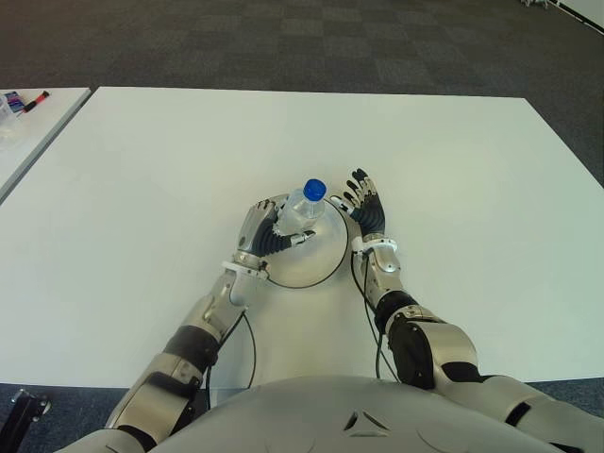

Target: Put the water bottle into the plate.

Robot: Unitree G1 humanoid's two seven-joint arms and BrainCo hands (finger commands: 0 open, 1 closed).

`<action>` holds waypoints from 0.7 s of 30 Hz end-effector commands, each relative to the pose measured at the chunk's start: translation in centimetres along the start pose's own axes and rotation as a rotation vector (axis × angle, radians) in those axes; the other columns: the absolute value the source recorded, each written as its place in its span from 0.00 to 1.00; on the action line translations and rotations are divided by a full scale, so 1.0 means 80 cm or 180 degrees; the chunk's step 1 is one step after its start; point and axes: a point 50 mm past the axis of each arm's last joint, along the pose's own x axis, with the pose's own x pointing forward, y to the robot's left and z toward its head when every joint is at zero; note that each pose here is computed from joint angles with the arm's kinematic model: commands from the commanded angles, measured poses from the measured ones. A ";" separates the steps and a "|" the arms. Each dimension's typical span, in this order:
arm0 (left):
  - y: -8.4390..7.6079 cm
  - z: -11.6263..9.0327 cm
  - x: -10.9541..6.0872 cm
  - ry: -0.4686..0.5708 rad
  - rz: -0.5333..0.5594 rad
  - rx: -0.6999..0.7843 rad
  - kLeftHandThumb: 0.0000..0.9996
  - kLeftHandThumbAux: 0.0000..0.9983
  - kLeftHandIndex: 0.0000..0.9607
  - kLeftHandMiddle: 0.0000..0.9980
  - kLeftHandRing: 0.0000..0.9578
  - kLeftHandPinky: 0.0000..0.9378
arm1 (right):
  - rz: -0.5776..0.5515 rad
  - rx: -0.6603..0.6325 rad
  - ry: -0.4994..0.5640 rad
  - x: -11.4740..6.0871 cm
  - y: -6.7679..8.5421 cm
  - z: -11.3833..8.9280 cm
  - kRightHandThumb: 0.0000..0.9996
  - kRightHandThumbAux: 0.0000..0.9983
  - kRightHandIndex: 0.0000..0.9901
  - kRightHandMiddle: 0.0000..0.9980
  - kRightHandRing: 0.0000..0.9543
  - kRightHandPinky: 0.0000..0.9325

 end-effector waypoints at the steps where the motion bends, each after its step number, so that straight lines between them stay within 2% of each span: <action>1: -0.006 -0.003 -0.010 0.0061 -0.0053 0.0003 0.00 0.59 0.00 0.00 0.00 0.00 | -0.0102 0.0101 0.0520 -0.025 0.000 -0.039 0.15 0.87 0.08 0.09 0.10 0.16; 10: -0.004 0.000 -0.010 -0.0037 0.0079 0.0055 0.00 0.47 0.00 0.00 0.00 0.00 | -0.0103 0.0096 0.0533 -0.025 0.000 -0.039 0.17 0.87 0.08 0.09 0.10 0.16; 21: -0.002 0.000 -0.010 -0.0058 0.0073 0.0047 0.00 0.45 0.00 0.00 0.00 0.00 | -0.0115 0.0132 0.0551 -0.024 0.001 -0.040 0.19 0.87 0.08 0.09 0.10 0.16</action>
